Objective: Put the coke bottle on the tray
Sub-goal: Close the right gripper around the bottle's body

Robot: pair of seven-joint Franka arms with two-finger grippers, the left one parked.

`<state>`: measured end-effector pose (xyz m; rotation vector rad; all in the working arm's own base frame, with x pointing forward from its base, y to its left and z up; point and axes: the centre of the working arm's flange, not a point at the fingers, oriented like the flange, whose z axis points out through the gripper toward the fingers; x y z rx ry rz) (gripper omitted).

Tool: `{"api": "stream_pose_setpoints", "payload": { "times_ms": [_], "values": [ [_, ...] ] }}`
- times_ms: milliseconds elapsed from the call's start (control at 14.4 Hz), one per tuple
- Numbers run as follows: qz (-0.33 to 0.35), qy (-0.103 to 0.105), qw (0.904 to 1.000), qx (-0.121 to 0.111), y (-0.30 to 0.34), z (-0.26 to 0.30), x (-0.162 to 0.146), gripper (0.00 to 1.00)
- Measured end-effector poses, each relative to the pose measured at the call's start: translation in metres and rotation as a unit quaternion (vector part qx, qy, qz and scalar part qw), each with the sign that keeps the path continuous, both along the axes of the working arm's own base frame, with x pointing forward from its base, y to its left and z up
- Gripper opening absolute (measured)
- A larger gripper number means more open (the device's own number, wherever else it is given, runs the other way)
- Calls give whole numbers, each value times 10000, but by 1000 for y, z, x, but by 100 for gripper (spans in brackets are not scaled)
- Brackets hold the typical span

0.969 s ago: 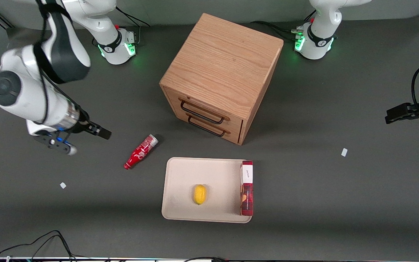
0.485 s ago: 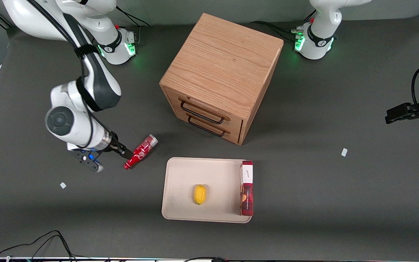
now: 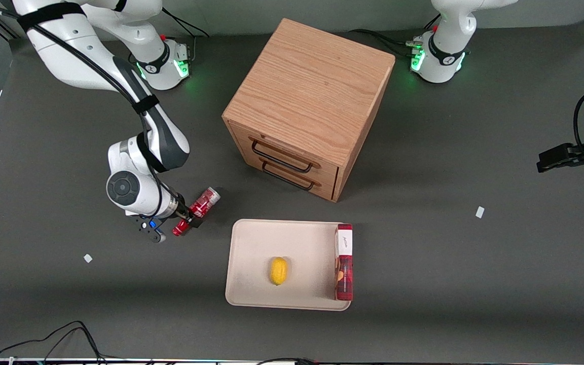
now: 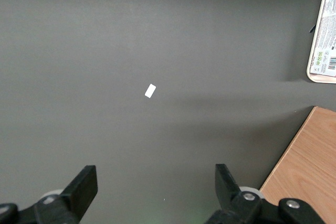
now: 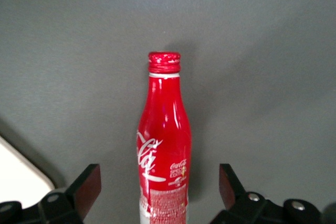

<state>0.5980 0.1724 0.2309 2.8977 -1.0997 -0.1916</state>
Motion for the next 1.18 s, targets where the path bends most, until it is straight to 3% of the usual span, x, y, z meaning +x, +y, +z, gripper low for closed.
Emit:
{"api": "stream_pose_setpoints", "payload": {
  "times_ms": [415,900,1108,1177],
  "values": [
    [-14,-97,9999,54,-3,-37,-25,100],
    [-27,-211,9997,123,-2,-54,-26,96],
    [-27,-205,9997,130,-1,-58,-27,61],
    [-29,-211,9997,131,-1,-57,-27,55]
  ]
}}
